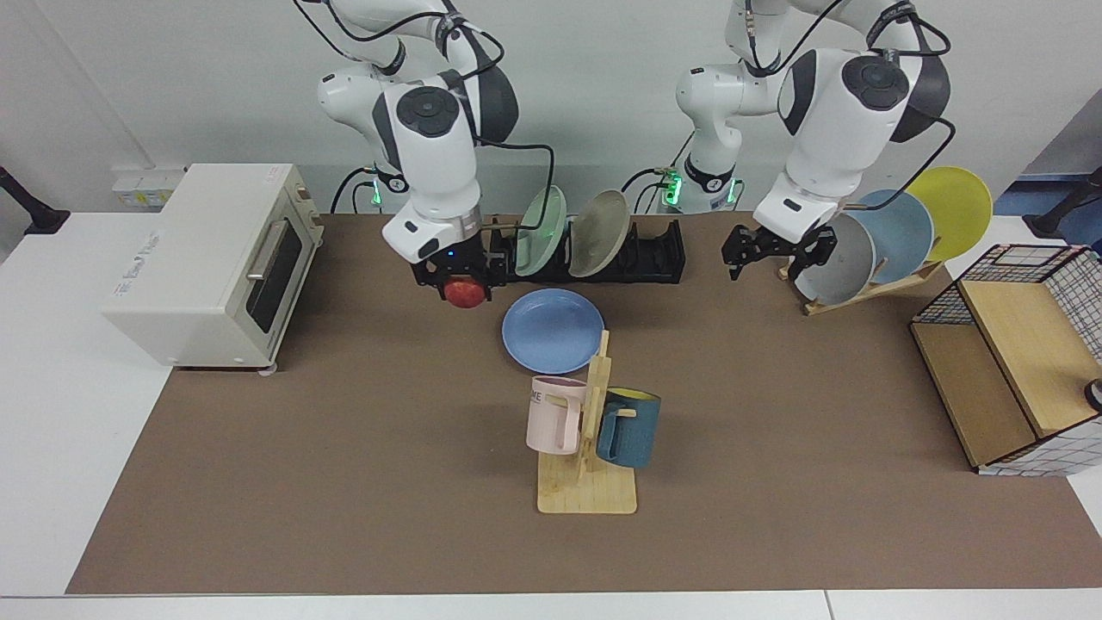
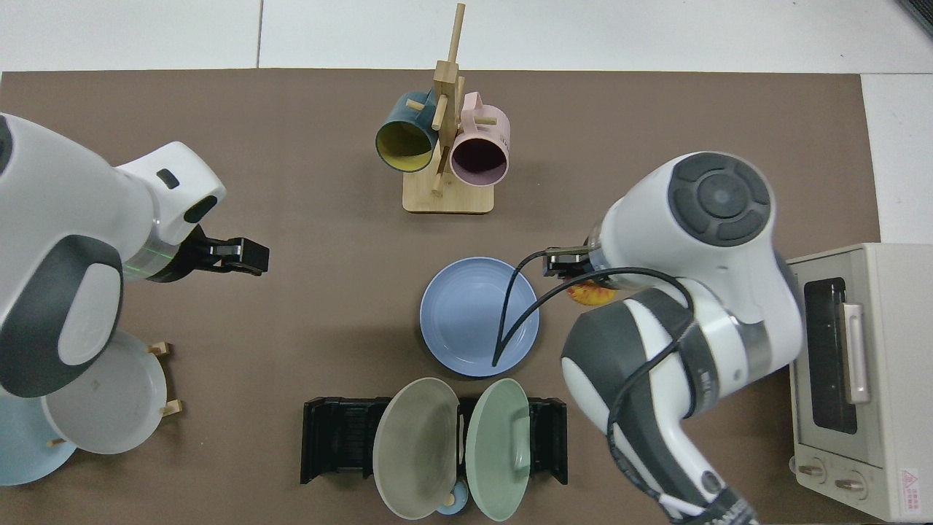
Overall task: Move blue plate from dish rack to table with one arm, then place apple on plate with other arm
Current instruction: 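Carry the apple with the right gripper over the blue plate and release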
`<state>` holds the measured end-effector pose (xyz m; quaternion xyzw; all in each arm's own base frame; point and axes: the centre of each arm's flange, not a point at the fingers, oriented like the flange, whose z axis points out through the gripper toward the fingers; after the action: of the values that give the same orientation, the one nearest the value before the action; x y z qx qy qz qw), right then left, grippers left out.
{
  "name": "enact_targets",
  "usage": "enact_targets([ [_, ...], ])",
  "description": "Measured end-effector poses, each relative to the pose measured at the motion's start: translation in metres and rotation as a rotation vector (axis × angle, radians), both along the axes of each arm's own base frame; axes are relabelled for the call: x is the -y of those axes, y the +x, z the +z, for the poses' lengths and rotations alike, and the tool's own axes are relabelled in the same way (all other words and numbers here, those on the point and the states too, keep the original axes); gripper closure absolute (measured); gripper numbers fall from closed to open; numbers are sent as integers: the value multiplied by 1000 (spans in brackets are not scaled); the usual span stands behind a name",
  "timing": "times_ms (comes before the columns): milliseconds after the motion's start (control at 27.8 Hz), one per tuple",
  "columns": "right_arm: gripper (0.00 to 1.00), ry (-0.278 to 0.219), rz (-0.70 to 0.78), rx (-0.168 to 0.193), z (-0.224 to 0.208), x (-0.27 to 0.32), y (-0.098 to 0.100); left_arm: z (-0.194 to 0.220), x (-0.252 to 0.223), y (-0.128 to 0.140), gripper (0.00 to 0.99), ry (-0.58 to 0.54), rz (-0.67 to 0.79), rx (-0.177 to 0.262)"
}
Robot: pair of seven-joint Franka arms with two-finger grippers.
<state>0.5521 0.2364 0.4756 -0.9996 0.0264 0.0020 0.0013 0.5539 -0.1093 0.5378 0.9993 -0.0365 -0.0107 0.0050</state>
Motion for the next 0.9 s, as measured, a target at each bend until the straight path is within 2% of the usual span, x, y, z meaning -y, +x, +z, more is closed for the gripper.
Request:
enact_targets([
  [324,260,-12,-81,-26,-45,-77,-21,54,-11,-4,4,8,-31,-26],
  [468,260,-19,-108,-32,-66,-95,-24,69,-17,-6,4,10,-47,-26],
  [647,260,1,-126,-17,-92,-121,-27,78,-21,-7,4,10,-60,-30],
  [899,260,7,-140,-32,-129,-130,-23,82,-25,-7,0,9,-54,-25],
])
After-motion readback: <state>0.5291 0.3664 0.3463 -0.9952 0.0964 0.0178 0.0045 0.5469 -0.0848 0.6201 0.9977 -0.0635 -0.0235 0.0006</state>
